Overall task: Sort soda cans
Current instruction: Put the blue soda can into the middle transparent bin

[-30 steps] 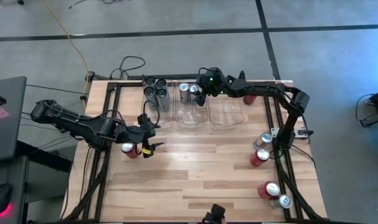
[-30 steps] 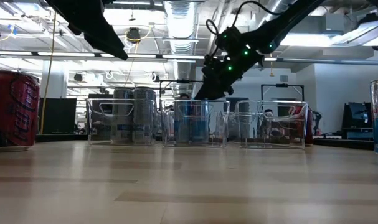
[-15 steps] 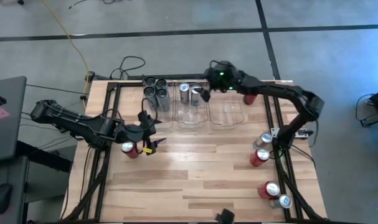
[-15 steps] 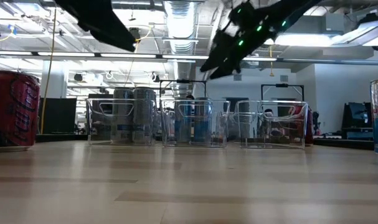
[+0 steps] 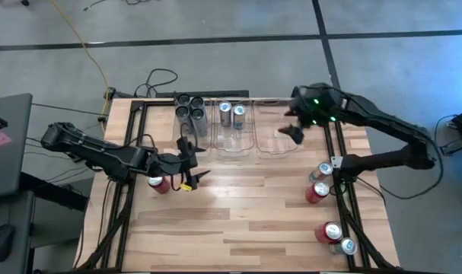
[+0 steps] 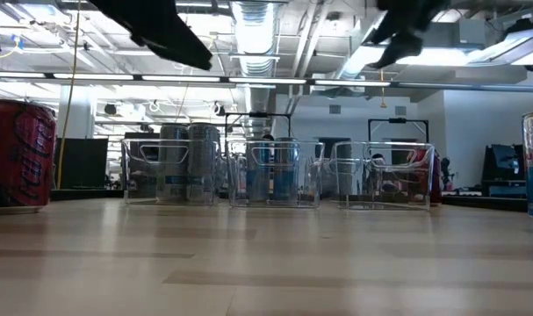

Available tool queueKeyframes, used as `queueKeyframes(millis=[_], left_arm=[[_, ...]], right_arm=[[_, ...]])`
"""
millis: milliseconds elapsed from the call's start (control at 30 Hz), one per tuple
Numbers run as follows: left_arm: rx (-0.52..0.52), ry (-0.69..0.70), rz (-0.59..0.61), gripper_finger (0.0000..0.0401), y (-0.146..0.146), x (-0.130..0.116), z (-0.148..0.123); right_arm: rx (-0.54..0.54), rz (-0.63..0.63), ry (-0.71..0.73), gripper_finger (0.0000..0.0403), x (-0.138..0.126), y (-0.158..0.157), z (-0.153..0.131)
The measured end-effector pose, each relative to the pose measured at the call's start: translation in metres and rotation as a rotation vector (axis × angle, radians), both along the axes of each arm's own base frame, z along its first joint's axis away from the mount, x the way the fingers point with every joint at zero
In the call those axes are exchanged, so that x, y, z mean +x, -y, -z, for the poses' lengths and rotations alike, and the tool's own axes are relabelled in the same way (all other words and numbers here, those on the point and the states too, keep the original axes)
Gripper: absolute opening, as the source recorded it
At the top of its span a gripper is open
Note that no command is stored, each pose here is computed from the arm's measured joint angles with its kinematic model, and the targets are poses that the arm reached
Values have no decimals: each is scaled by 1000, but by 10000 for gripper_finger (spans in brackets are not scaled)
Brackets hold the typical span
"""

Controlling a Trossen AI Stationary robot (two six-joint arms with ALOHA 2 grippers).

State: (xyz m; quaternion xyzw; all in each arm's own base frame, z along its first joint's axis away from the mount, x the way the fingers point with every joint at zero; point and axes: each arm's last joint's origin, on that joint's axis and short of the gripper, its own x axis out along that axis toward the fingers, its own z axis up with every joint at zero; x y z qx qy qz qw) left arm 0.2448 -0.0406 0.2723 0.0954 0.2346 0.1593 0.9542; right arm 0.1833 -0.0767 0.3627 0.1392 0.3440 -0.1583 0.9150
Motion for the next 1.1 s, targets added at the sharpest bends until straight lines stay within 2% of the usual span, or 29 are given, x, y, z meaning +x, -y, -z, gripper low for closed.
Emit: queueKeyframes(millis=[100, 300, 500, 767, 833, 1000, 1100], left_arm=[[38, -3, 10, 349, 0, 12, 7], [130, -45, 28, 349, -5, 25, 13], [180, -8, 12, 349, -15, 30, -11], [213, -19, -18, 349, -27, 29, -38], [200, -38, -65, 349, -32, 27, -40], [178, -107, -303, 349, -52, 12, -38], [150, -172, -382, 349, -64, 1, -34]], right_arm=[[48, 28, -46, 374, -15, -17, -1], [154, 228, -239, 374, -45, -31, 8], [312, 436, -385, 374, -65, -35, 16], [410, 602, -466, 374, -74, -36, 19], [415, 605, -457, 374, -73, -36, 19], [481, 613, -460, 374, -70, -41, 20], [510, 611, -472, 374, -66, -48, 21]])
